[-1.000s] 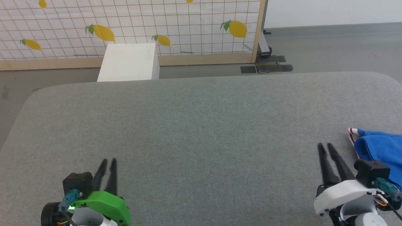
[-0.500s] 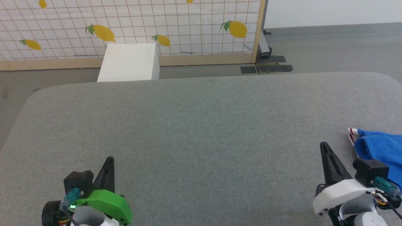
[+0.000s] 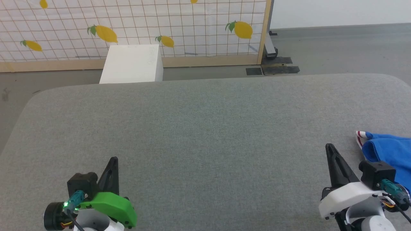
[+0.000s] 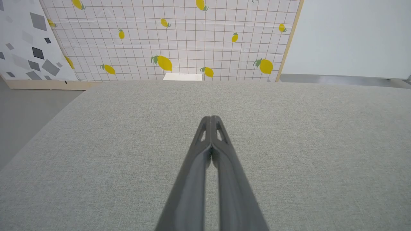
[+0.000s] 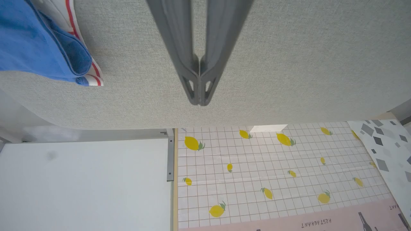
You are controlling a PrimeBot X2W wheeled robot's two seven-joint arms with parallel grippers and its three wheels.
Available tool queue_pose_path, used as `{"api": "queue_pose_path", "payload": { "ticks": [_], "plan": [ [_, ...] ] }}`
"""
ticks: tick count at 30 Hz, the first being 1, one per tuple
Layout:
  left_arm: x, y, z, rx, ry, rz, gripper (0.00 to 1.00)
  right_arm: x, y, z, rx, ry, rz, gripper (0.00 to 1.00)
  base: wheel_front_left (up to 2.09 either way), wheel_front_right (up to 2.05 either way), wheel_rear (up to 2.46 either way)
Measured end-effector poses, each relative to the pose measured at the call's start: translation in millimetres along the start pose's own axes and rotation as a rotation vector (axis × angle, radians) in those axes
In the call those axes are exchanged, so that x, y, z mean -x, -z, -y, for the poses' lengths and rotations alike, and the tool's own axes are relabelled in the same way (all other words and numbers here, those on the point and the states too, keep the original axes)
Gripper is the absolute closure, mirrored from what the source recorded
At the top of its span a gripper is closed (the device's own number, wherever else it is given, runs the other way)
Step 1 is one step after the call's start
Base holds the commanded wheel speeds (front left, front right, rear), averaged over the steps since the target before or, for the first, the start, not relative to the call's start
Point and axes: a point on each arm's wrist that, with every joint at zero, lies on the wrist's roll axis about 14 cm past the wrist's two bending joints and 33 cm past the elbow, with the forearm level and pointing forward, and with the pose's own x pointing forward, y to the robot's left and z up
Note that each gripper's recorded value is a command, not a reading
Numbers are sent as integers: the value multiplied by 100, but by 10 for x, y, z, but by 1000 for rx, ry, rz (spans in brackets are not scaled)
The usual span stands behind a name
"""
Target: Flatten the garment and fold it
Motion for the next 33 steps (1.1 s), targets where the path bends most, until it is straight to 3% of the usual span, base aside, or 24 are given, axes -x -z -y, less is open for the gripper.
{"api": "queue_pose_path", "payload": {
  "ticks": [33],
  "plan": [
    [-36,-91,50,-32,-6,29,100,-19,-96,-96,43,-30,14,100,0,0,0]
  ]
}}
